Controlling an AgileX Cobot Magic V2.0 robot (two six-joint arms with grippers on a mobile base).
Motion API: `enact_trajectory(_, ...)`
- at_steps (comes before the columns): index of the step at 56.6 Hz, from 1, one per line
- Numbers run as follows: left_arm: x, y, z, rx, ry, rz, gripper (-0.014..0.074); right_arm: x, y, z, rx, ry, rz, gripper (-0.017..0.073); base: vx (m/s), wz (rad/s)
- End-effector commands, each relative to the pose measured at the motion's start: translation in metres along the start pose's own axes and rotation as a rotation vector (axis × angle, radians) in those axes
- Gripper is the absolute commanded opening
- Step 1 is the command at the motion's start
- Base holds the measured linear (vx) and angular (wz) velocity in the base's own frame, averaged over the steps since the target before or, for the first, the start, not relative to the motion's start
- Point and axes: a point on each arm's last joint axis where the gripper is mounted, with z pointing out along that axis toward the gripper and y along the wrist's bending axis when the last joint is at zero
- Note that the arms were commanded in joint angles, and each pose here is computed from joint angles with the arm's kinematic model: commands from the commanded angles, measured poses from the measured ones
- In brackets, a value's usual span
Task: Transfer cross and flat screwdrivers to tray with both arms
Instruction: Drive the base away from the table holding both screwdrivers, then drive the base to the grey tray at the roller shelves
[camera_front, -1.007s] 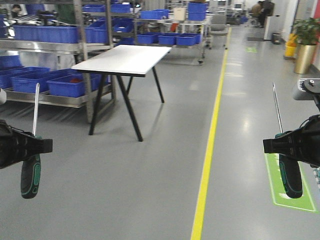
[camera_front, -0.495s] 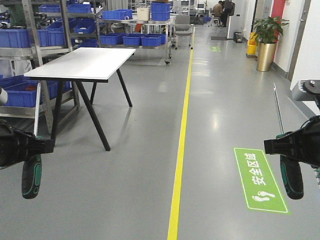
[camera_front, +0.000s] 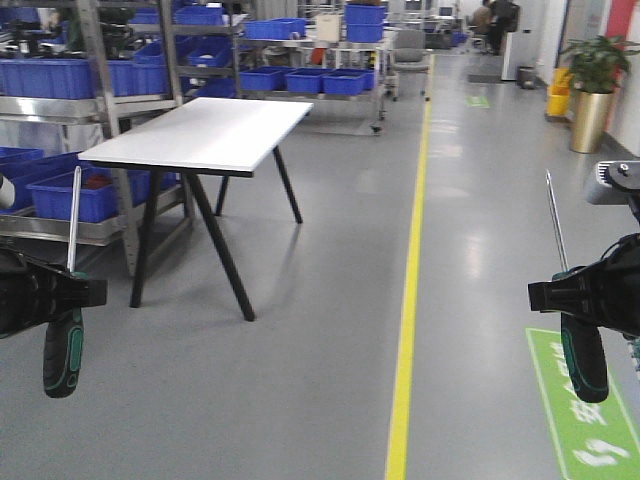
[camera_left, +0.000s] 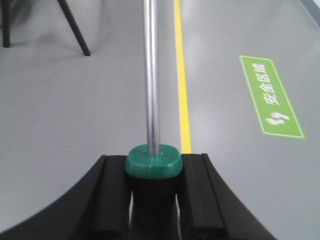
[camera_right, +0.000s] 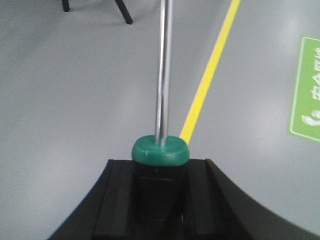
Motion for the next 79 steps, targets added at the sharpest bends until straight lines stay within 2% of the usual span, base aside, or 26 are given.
enact_trajectory(1, -0.0198, -0.0043, -0.0166, 0.009, -0.145, -0.01, -0.0003, -0.0159, 0.0009, -0.018, 0.003, -0.133, -0.002, -0.0008, 0.42, 0.33)
enact_trajectory(79, -0.0198, -0.0043, -0.0166, 0.008, -0.145, -0.01, -0.0003, -0.0155, 0.0004, -0.018, 0.005, -0.128, -0.004, -0.0008, 0.52, 0.47)
